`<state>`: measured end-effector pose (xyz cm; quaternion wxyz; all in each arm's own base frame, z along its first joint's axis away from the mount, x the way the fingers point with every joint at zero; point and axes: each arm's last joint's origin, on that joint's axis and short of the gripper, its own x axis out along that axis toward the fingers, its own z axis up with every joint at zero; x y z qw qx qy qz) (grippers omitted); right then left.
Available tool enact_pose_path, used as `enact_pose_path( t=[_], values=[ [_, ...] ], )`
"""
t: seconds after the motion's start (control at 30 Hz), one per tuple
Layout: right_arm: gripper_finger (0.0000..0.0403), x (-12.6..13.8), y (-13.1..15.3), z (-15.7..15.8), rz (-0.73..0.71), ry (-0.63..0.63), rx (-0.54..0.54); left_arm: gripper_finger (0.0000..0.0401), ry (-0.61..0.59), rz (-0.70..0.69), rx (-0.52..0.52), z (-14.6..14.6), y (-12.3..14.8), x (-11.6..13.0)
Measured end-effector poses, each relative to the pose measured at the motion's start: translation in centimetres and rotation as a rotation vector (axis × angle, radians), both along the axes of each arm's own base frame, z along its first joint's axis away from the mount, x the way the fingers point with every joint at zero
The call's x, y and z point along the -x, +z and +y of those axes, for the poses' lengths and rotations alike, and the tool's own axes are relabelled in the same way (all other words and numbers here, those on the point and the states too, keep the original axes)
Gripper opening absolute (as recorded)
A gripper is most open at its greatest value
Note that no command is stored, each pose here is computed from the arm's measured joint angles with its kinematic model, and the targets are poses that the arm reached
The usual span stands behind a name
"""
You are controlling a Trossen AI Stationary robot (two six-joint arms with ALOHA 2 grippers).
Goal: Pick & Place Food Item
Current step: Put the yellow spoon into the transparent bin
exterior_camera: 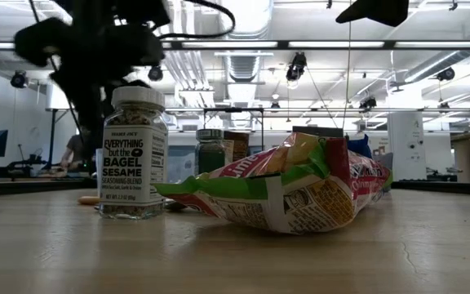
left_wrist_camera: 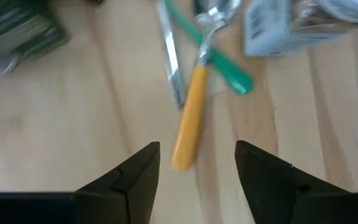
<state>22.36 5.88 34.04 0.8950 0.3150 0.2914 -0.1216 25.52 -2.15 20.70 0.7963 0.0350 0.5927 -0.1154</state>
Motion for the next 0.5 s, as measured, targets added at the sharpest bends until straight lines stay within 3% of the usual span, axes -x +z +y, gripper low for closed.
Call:
enact_pose_path(
  t=[0.2, 0.5],
  values=[
    [0.0375, 0.0, 0.0, 0.0, 0.0, -0.028, -0.037, 0.021, -0.061, -0.063, 0.007, -1.3, -2.9, 1.4],
    [0.0375, 0.0, 0.0, 0.0, -0.002, -0.061, -0.082, 0.021, -0.041, -0.067, -0.04, -1.0, -5.3, 2.4]
  ],
)
